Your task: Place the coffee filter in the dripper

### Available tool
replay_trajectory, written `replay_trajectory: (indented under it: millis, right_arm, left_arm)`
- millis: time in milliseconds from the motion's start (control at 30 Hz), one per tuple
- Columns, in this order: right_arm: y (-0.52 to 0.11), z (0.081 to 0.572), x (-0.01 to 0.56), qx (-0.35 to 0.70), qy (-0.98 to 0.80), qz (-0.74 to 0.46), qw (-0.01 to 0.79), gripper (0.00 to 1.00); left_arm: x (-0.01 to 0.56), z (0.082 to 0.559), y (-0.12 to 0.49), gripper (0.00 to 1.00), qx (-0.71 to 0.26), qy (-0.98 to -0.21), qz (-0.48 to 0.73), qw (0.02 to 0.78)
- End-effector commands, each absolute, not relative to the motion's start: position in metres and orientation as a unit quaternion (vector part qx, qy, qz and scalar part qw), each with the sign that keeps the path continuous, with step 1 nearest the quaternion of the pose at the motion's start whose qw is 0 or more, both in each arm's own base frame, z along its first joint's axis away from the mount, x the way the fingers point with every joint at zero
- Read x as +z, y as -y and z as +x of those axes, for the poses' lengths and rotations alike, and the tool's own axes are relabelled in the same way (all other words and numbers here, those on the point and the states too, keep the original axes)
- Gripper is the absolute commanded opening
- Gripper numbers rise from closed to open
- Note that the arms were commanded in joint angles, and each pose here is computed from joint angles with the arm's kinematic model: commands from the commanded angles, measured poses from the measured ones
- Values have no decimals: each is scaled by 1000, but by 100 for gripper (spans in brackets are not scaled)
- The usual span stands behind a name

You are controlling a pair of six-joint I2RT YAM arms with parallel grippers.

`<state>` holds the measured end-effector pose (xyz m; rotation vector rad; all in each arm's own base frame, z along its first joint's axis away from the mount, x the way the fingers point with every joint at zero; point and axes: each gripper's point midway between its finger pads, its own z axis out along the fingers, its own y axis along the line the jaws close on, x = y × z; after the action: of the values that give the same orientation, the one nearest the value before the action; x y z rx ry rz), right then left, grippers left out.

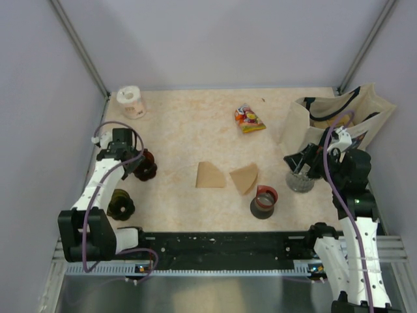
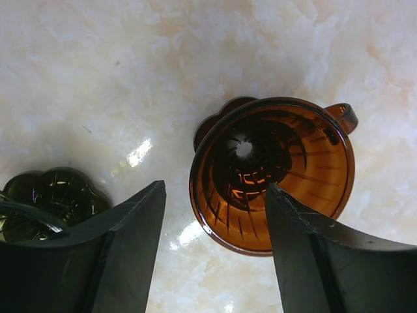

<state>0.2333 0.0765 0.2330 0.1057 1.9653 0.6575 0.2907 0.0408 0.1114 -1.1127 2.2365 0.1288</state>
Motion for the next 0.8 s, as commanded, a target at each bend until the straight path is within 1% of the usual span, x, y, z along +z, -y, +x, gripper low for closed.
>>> replay_trajectory:
  millis: [0,67,133,267,400,467,567,600,633,667,767]
  right_arm:
    - [-76,236,243,265,-806,28,528,99]
    - [-76,236,244,265,-806,28,528,99]
    - [-76,235,245,266,-806,29,528,98]
    - [-75,233,245,263,-806,30,529,98]
    - [-75,232,247,262,-805,29,531,98]
    - [-75,231,248,262,-805,29,531,98]
    - [-76,230,250,264,-804,26,532,98]
    - [-77,230,251,266,-804,26,531,98]
    - [-77,230,252,267,-803,25,533,97]
    - [-78,230,253,269,-802,25,533,97]
    - [-80,228,257,274,-800,23,533,97]
  left_arm:
    - [105,300,-50,66,67,-838,-434,325]
    - [99,302,-49,62,64,-840,-433,319]
    - [94,304,-47,53,61,-845,-431,311]
    - [88,305,-49,45,66,-846,-432,307]
    - [80,305,-51,42,73,-845,-433,305]
    - [78,305,-50,39,72,-847,-433,301]
    - [76,307,-50,28,72,-847,-433,301]
    - [76,307,-51,19,72,-846,-434,302]
    - [76,308,-50,7,71,-847,-432,303]
    - [76,308,-50,0,70,-847,-432,302]
    - [78,312,-48,0,64,-851,-424,303]
